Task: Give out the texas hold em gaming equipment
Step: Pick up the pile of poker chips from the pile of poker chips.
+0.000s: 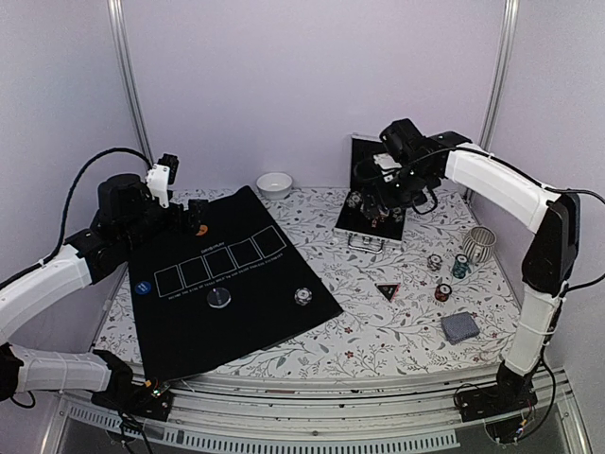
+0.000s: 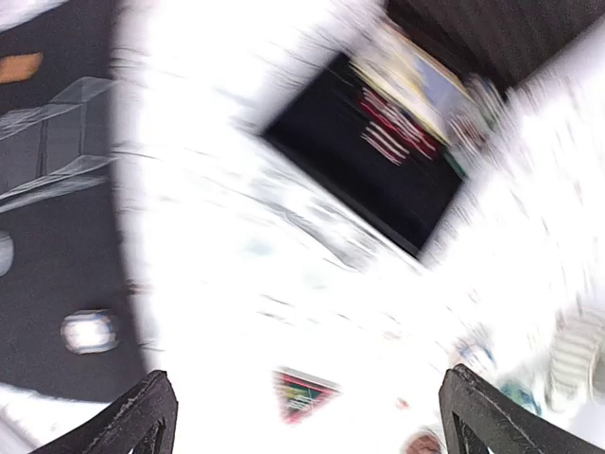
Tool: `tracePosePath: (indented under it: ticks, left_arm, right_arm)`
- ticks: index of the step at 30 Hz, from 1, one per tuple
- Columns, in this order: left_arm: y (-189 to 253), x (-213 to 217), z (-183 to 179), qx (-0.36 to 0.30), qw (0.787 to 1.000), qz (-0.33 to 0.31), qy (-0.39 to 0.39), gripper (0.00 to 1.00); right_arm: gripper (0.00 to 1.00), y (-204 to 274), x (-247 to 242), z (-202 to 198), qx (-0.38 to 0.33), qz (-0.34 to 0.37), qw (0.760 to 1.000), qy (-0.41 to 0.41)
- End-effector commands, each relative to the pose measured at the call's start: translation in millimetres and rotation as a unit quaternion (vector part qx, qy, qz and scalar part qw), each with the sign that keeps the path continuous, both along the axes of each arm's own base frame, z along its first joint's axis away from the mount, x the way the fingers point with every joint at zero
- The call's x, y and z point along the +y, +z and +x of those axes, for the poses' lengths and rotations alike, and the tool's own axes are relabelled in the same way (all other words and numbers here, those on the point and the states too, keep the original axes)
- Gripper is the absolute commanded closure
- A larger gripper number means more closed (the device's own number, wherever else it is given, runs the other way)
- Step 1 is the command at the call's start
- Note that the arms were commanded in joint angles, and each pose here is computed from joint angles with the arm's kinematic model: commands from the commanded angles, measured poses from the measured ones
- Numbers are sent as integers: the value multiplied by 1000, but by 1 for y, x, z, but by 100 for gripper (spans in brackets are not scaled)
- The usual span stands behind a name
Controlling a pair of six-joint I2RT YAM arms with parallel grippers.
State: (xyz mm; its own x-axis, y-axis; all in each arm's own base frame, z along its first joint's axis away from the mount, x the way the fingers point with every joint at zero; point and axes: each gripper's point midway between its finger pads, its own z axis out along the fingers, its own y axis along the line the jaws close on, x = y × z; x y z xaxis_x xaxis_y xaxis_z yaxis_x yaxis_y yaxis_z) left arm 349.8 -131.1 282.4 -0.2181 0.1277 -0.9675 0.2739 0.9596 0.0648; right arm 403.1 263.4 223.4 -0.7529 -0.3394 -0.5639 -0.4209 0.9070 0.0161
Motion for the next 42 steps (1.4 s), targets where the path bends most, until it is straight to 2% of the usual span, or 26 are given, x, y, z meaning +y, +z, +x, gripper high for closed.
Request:
tracePosePath:
  ticks: [1,6,13,18,24,28,33,40,42]
  left_arm:
    - [-3,2,-2,-2,1000,5,1,2]
    - [-6,2,0,2,1000,8,1,2]
    - [-9,2,1,4,1000,12,3,2]
    - [-11,1,2,7,1000,12,1,2]
    - [-11,2,2,6,1000,14,3,2]
    - [-11,2,2,6,1000,14,4,2]
    - [-11,2,2,7,1000,14,3,2]
    - [-11,2,2,6,1000,15,5,2]
    - [-11,2,2,6,1000,15,5,2]
  right_arm:
    - [1,-74,-84,6,88,-81,987,-107]
    - [1,-109,-136,23,117,-115,975,-150]
    - [1,-150,-172,26,158,-141,962,-170]
    - [15,-169,-181,23,182,-122,961,-169]
    - [14,-190,-190,22,203,-133,956,-167]
    - [28,-198,-194,20,213,-131,953,-170]
    - [39,-205,-193,15,223,-127,952,-166]
    - [41,-209,-197,9,229,-137,949,-171]
    - [47,-208,-198,9,229,-138,948,-171]
